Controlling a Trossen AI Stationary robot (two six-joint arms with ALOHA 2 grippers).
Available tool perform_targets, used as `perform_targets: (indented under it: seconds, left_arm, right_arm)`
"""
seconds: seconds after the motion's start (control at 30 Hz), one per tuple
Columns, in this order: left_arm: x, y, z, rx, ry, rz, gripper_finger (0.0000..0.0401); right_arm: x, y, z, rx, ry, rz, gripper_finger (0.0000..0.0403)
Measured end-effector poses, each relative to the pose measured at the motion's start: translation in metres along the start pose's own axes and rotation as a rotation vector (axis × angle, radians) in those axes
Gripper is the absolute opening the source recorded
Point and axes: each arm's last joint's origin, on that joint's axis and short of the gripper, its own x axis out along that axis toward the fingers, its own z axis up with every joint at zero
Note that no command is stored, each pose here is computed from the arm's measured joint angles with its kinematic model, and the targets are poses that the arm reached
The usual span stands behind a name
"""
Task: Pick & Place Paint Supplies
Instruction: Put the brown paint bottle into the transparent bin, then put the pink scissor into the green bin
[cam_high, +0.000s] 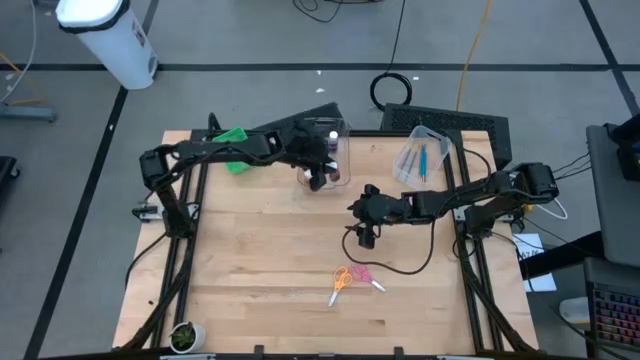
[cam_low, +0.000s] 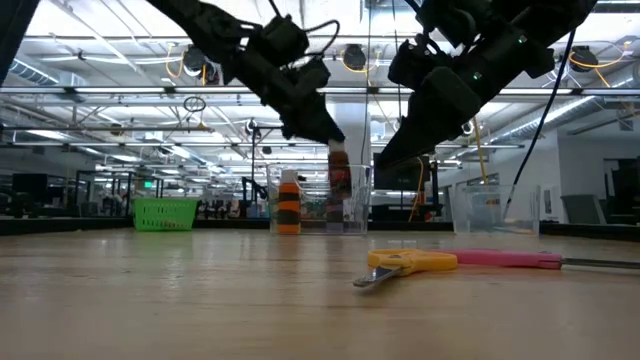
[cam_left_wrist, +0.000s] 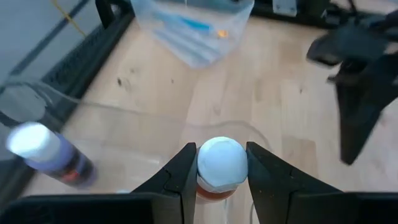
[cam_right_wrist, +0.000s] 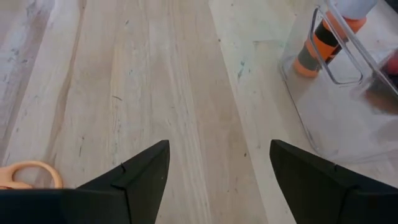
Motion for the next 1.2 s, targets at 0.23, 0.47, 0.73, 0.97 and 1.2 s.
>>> perform_targets:
  seconds: [0.23, 0.47, 0.73, 0.97, 1.2]
  left_arm:
    - [0.026, 0.001, -0.017, -0.018, 0.053, -0.006, 0.0114]
    - [0.039, 0.003, -0.026, -0.026, 0.077, -0.006, 0.0114]
    - [0.041, 0.002, -0.028, -0.023, 0.087, -0.005, 0.0128]
    - [0.041, 0.000, -0.027, -0.016, 0.093, 0.071, 0.0211]
    - [0.034, -0.001, -0.017, -0.014, 0.071, 0.080, 0.0234]
  right_arm:
    - [0.000, 0.000, 0.000, 0.005, 0.000, 0.000, 0.0268]
    - [0.000, 0.000, 0.000, 0.007, 0.001, 0.000, 0.0270]
    - [0.000, 0.000, 0.000, 0.007, 0.001, 0.000, 0.0267]
    - [0.000, 0.003, -0.001, 0.040, 0.016, 0.103, 0.0270]
    - [-0.005, 0.011, 0.000, 0.045, 0.012, 0.128, 0.0263]
